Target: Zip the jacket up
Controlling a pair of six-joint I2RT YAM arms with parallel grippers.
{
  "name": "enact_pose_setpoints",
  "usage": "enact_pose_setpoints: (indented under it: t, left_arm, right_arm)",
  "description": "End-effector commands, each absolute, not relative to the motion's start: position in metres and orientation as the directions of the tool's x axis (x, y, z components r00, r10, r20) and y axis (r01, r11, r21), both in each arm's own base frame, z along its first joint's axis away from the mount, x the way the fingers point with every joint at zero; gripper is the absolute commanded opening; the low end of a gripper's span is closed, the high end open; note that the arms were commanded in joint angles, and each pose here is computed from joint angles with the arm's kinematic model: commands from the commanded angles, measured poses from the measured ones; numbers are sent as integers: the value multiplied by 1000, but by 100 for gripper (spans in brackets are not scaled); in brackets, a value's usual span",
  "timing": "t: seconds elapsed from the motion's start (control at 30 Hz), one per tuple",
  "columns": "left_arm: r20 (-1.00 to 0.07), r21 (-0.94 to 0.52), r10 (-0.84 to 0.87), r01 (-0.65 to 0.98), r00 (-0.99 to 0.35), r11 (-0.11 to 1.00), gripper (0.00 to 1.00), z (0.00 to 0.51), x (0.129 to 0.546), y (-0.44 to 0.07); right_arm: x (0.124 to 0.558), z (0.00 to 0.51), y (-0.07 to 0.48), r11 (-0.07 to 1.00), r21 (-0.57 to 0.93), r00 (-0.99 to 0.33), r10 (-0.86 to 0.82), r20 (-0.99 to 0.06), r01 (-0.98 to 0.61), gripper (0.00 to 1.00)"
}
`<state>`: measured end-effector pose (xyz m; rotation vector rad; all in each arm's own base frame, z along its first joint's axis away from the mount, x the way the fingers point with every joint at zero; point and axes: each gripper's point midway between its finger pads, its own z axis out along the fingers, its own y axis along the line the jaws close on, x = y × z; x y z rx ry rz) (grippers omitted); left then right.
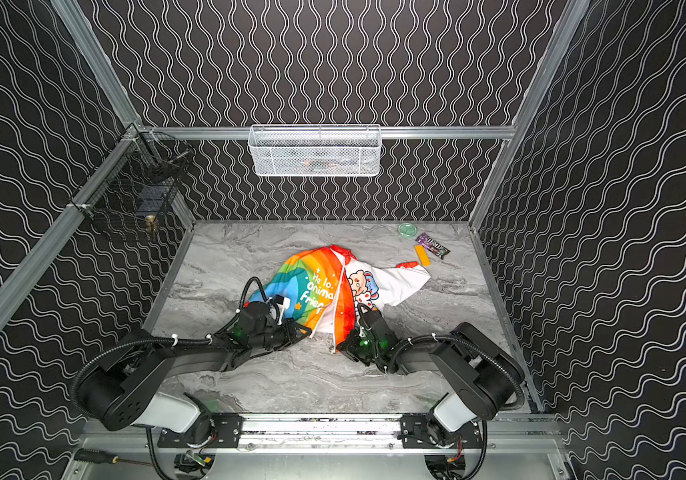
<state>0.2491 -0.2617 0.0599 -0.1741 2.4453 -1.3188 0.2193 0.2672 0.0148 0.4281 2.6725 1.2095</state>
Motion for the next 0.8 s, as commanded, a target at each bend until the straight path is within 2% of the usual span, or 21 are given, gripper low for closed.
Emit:
enact_pose_setpoints:
  t: [0.0, 0.37, 0.77]
  left_arm:
    - [-258, -815, -253, 69, -932, 575, 0, 52, 244, -264]
    - [-233, -803, -182, 83, -955, 589, 0, 34, 229, -289]
    - [-190, -808, -158, 63, -969, 586, 0, 19, 225, -300]
  right_arm:
    - [215, -2, 257, 674, 704, -940, 339, -26, 224, 8]
    - [215, 3, 261, 658, 722, -942, 336, -27, 214, 21]
    - [214, 0, 268, 635, 742, -947, 322, -1, 215, 24]
